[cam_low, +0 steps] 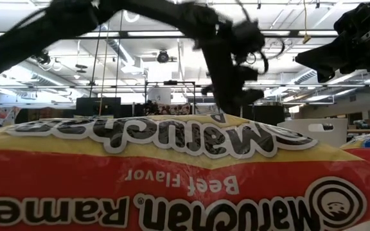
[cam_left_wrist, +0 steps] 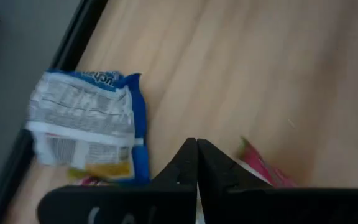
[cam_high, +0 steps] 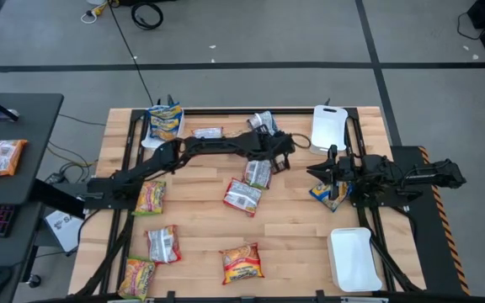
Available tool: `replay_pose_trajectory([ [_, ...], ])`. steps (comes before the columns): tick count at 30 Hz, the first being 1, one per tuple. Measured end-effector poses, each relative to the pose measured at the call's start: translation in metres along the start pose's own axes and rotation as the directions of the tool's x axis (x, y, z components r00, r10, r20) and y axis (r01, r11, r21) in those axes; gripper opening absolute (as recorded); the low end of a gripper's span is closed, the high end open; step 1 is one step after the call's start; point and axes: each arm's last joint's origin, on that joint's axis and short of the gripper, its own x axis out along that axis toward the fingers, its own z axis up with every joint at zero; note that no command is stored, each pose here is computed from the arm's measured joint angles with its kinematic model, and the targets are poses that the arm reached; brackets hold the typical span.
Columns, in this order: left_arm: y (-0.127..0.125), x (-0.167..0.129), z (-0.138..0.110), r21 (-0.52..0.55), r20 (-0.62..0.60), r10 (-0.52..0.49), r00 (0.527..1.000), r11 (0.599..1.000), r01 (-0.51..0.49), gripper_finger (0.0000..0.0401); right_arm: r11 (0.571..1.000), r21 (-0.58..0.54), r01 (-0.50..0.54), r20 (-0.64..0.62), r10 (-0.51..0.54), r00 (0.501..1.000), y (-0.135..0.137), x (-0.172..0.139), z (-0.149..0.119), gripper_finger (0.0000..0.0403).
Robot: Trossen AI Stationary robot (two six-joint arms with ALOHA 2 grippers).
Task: Sort Maruchan noodles
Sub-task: Put the blue noodle pack into the top left white bin
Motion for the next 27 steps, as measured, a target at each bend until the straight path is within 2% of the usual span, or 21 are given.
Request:
replay_pose_trajectory([
  [3,0.0,-0.014,0.003,0.012,0.013,0.031,0.999,0.999,-0.032,0.0003,1.0,0.001,0.0,0.007,0.0,1.0,0.0,0.0,0.001,0.0056],
  [7,0.024,-0.002,0.01,-0.152,0.053,0.086,0.995,0.985,-0.077,0.0027,1.0,0.002,0.0,0.012,0.0,1.0,0.0,0.0,0.001,0.0056],
  [9,0.03,0.016,0.011,-0.261,0.105,0.106,0.989,0.962,-0.075,0.0045,1.0,0.001,0.0,0.012,0.0,1.0,0.0,0.0,0.001,0.0056],
  [14,0.024,0.066,-0.009,-0.364,0.139,0.099,0.985,0.93,-0.042,0.0095,1.0,0.003,-0.003,0.02,0.003,1.0,0.0,0.0,0.002,0.0056],
  [18,0.03,0.083,-0.011,-0.473,0.204,0.142,0.969,0.88,-0.03,0.0141,1.0,0.004,-0.002,0.032,0.002,0.999,0.0,0.0,0.003,0.0056],
  [24,0.027,0.092,-0.017,-0.46,0.178,0.275,0.945,0.872,-0.167,0.0199,1.0,0.004,-0.002,0.031,0.002,1.0,0.0,0.0,0.003,0.0056],
  [27,0.02,0.09,-0.02,-0.403,0.161,0.23,0.96,0.903,-0.149,0.0206,1.0,0.004,0.0,0.031,0.0,1.0,0.0,0.0,0.003,0.0056],
])
